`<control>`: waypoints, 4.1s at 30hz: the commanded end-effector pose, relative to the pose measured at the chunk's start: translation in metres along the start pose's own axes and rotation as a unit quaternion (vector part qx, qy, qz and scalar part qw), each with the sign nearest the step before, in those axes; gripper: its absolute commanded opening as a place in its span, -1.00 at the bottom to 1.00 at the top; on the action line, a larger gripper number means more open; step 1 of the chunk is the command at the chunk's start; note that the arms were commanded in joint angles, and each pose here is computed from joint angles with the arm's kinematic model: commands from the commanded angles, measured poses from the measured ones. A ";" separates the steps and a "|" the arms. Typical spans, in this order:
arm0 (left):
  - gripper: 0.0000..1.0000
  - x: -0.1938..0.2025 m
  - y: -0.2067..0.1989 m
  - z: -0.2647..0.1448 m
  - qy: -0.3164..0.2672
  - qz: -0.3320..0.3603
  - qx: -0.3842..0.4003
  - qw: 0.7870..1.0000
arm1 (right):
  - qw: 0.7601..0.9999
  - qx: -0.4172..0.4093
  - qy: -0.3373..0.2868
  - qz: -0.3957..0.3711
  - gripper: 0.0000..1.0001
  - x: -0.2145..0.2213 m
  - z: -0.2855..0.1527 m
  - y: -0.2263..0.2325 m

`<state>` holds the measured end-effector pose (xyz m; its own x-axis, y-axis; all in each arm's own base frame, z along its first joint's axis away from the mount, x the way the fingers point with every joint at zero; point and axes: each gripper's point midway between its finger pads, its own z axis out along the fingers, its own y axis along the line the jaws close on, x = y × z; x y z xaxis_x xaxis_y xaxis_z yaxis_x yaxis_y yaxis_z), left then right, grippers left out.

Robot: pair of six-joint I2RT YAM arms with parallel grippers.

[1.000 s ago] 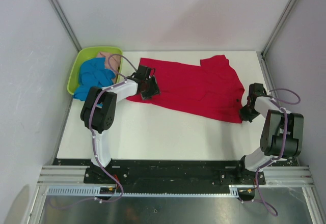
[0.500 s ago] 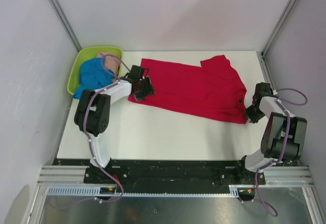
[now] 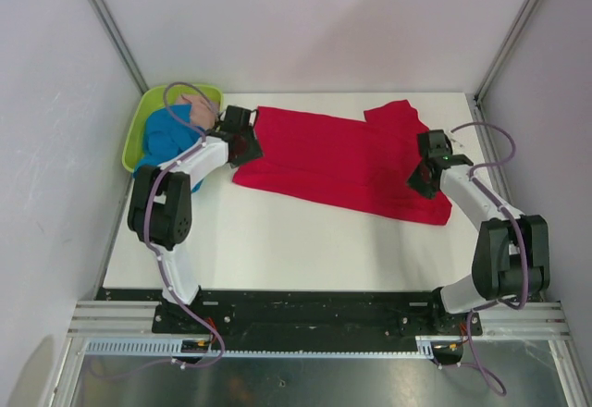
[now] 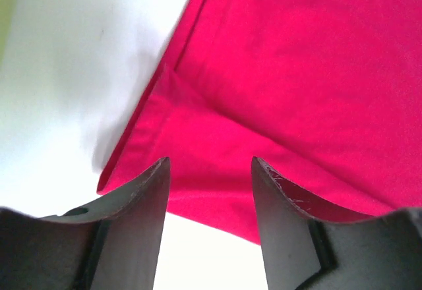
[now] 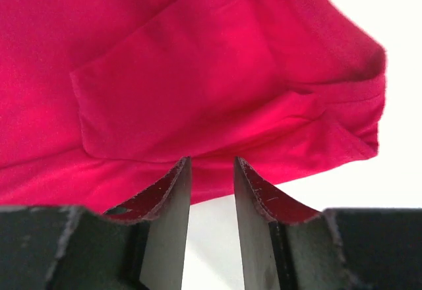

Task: Fold and stack the t-shirts
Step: Fold the flattened tshirt in 1/3 of the way, then grap the side of the flattened tshirt furthest away from the robot with both arms

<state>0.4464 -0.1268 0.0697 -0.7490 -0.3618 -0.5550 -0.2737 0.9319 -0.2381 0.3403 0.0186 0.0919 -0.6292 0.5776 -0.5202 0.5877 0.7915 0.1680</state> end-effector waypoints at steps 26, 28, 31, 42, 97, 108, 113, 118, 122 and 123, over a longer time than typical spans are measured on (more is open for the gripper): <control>-0.07 -0.039 0.003 0.032 -0.049 0.018 -0.075 0.996 | 0.994 -0.011 0.033 -0.107 -0.30 0.070 0.018 0.055; -0.10 -0.039 0.002 0.033 -0.049 0.019 -0.075 0.996 | 0.993 -0.009 0.033 -0.114 -0.30 0.074 0.020 0.056; -0.13 -0.039 0.002 0.036 -0.047 0.020 -0.075 0.996 | 0.992 -0.007 0.037 -0.122 -0.30 0.080 0.021 0.056; -0.48 -0.033 0.004 0.039 -0.038 0.020 -0.080 0.996 | 0.991 -0.007 0.048 -0.128 -0.30 0.092 0.026 0.052; -0.10 0.025 0.061 -0.003 0.002 -0.091 -0.087 0.992 | 0.996 0.002 0.028 0.084 -0.20 0.040 -0.007 -0.069; -0.10 0.035 0.068 0.006 0.001 -0.097 -0.093 0.991 | 0.993 0.017 0.043 0.113 -0.15 0.044 -0.002 -0.090; -0.11 0.036 0.072 0.012 -0.003 -0.094 -0.101 0.990 | 0.992 0.022 0.040 0.120 0.02 0.043 -0.003 -0.096; -0.17 0.038 0.077 0.016 -0.006 -0.089 -0.111 0.990 | 0.991 0.024 0.040 0.129 0.12 0.041 -0.004 -0.100; -0.40 0.040 0.080 0.019 -0.004 -0.089 -0.117 0.989 | 0.990 0.023 0.045 0.131 0.14 0.043 -0.001 -0.100; -0.47 0.040 0.080 0.019 -0.005 -0.089 -0.118 0.989 | 0.990 0.024 0.046 0.131 0.14 0.044 -0.001 -0.100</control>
<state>0.4021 -0.0764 0.0188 -0.6971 -0.5075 -0.5065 -0.5037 0.8494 -0.1579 0.2567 -0.0359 0.0534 -0.4894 0.7797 -0.3905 0.7615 0.6003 0.2443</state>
